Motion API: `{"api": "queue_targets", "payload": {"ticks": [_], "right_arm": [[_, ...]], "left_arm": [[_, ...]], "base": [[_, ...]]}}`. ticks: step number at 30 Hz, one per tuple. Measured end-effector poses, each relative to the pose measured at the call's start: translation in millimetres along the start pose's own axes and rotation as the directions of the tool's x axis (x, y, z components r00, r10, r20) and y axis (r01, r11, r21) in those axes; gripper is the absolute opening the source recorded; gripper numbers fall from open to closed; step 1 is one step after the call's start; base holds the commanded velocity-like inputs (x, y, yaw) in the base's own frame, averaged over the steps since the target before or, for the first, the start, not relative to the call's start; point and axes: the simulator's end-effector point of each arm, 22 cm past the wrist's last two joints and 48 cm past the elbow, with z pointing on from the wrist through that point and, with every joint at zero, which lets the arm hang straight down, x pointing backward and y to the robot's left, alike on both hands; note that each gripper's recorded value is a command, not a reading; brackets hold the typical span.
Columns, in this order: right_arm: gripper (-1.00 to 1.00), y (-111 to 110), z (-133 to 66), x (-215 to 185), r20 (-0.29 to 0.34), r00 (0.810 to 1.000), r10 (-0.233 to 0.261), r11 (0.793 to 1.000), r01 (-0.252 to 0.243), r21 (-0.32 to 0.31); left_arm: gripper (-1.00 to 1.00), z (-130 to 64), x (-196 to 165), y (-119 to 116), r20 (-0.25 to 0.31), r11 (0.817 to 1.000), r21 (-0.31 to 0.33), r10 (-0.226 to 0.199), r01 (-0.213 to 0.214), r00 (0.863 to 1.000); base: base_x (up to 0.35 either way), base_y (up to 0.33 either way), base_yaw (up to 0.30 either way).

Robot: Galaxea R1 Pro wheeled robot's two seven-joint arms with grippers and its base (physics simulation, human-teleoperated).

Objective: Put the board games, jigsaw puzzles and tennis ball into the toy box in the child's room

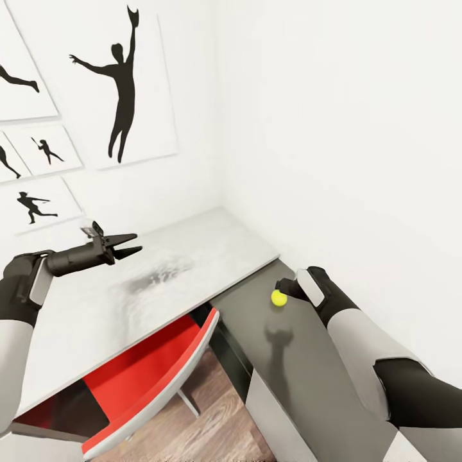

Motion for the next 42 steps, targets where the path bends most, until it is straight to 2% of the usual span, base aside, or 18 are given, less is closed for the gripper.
{"api": "queue_targets", "payload": {"ticks": [5, 15, 42], "right_arm": [[1.0, 3, 3.2, 0, 0.0, 1.0, 0.0, 1.0, 0.0, -0.004], [1.0, 13, 6.9, -3, 0.0, 1.0, -0.003, 1.0, 0.003, -0.014], [1.0, 0, 30.4, 9, -0.033, 0.999, -0.002, 1.0, 0.002, 0.009]], "left_arm": [[1.0, -8.3, -5, 5, 0.015, 1.0, -0.009, -0.002, 0.002, 1.0], [1.0, -11.4, -3, 15, 0.016, 1.0, -0.019, -0.013, 0.013, 1.0], [1.0, -11.4, 6, 43, 0.006, 0.998, -0.042, -0.049, 0.049, 0.999]], "base": [[0.0, 0.0, 0.0], [0.0, 0.01, 0.0], [0.0, 0.023, 0.0]]}}
